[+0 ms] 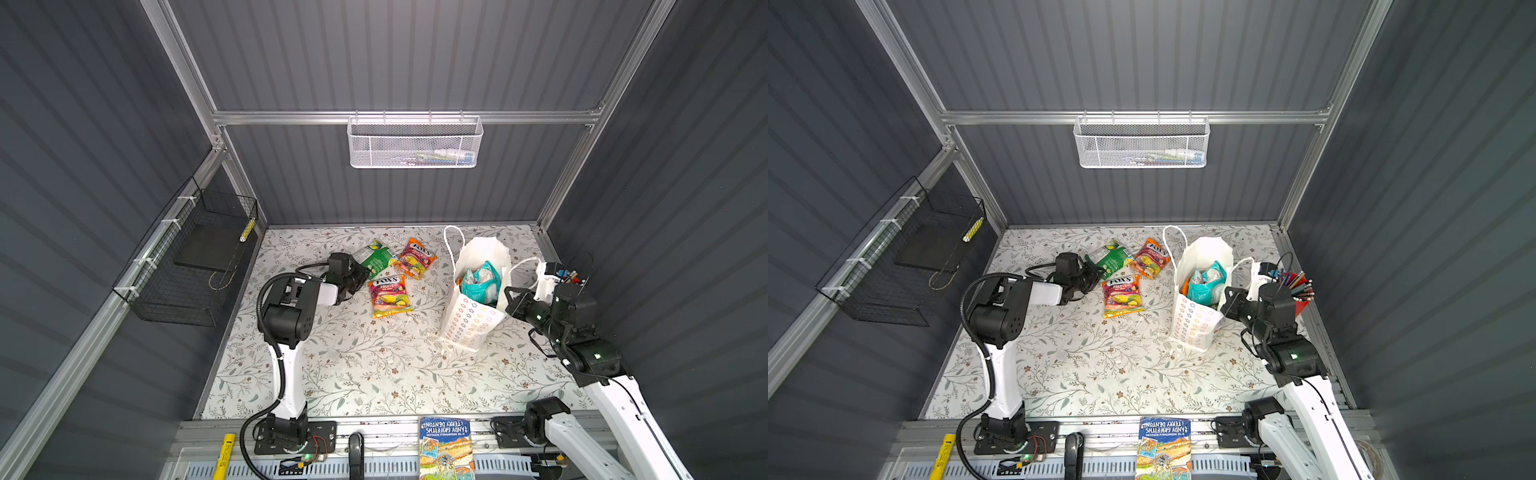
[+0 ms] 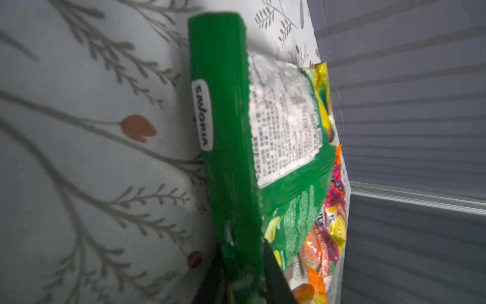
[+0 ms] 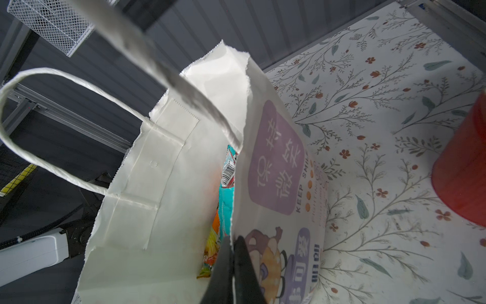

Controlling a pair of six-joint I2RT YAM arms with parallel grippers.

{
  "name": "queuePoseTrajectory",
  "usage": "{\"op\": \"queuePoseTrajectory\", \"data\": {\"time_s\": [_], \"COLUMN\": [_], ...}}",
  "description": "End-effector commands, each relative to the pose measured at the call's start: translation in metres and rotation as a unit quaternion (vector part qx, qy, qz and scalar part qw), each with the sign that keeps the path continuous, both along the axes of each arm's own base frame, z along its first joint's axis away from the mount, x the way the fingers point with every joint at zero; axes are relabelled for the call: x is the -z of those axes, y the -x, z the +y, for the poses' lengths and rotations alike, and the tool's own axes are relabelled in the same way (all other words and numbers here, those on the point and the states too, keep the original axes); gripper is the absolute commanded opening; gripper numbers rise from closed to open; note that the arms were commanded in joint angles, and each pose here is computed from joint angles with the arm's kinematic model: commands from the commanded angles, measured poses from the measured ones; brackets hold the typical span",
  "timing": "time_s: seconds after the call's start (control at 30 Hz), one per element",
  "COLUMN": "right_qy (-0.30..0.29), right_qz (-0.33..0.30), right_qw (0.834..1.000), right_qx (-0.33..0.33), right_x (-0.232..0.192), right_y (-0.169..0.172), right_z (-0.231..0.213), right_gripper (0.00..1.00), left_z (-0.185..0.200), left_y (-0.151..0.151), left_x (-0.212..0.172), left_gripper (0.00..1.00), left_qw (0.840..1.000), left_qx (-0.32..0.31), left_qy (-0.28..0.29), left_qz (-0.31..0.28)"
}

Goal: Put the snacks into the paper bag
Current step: 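Lower the left gripper onto the green SPRING TEA bag and grasp it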

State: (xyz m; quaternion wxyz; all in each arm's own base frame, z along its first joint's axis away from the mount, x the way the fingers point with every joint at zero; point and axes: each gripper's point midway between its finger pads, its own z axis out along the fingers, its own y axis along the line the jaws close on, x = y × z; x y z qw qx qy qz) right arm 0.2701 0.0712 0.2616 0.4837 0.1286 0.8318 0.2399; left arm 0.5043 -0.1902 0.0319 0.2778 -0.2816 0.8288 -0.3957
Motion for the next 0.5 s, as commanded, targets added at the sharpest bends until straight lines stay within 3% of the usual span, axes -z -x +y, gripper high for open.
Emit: {"op": "queuePoseTrajectory", "data": {"time_s": [0.0, 0.23, 0.47], "right_qy": [0.004, 0.003, -0.004], "right_qz": [-0.008, -0.007, -0.006], "right_qw": [1.0, 1.0, 1.0], "right_qx": [-0.009, -0.009, -0.019], "right_x": [-0.001, -0.001, 0.0], "right_y": [-0.002, -0.002, -0.002], "right_z": [0.003, 0.003, 0.007], "right_gripper": [0.0, 0.0, 0.0], "left_z": [0.0, -0.003, -0.001], "left_y": [0.02, 0.014, 0.046], "left_x": [0.036, -0.034, -0.118], "left_gripper": [0.01, 0.0, 0.0], "left_qw": [0.998, 1.0, 0.994], "left_qx": [0.004, 0.015, 0.035], "left_qy": [-0.019, -0.022, -0.072], "left_qz": [0.053, -0.012, -0.07]}}
